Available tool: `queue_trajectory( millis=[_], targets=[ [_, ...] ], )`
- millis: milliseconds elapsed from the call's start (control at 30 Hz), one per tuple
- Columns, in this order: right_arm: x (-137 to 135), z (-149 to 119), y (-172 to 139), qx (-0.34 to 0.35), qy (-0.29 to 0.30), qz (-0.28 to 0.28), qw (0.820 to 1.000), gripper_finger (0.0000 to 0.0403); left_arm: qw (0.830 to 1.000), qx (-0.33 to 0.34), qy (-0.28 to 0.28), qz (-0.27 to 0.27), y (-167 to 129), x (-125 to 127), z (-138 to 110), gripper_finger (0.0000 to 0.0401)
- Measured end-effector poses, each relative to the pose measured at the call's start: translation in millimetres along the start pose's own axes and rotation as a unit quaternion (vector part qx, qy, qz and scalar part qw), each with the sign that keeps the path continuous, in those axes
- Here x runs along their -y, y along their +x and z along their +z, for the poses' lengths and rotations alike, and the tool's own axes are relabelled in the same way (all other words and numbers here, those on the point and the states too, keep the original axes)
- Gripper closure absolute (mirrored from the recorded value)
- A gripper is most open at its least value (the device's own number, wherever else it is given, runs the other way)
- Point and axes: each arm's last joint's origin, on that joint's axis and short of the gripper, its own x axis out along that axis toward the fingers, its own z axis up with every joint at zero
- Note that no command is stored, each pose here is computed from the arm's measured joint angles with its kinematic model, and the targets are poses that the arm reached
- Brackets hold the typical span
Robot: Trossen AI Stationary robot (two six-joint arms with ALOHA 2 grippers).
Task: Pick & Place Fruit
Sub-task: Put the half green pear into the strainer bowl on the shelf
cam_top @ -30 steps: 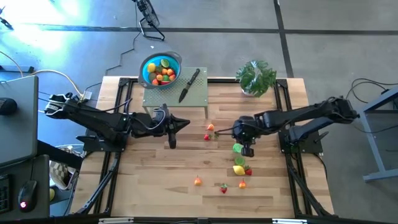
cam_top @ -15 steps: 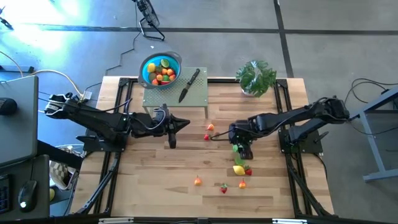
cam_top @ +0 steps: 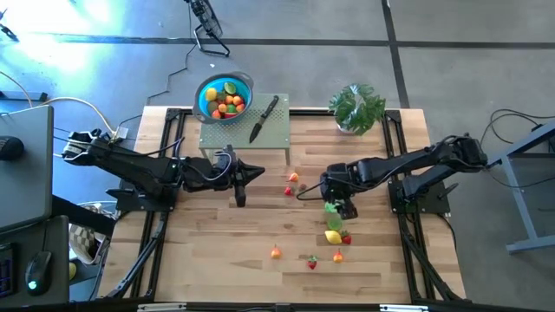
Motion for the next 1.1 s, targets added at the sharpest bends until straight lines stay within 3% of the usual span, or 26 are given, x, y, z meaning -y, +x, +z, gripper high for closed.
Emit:
queue_trajectory(
  millis=[833, 1100],
  targets=[
    [-4.7, -17.3, 31.6, 0.037, -0.06, 0.022, 0.997, 0.0088, 1.0, -0.011, -0.005, 0.004, 0.0, -0.7, -2.3, 0.0401],
    [-5.9, -16.7, 47.8, 0.016, -0.062, 0.05, 0.997, 0.0088, 1.0, -0.011, -0.005, 0.004, 0.0, -0.7, -2.2, 0.0401]
  ],
)
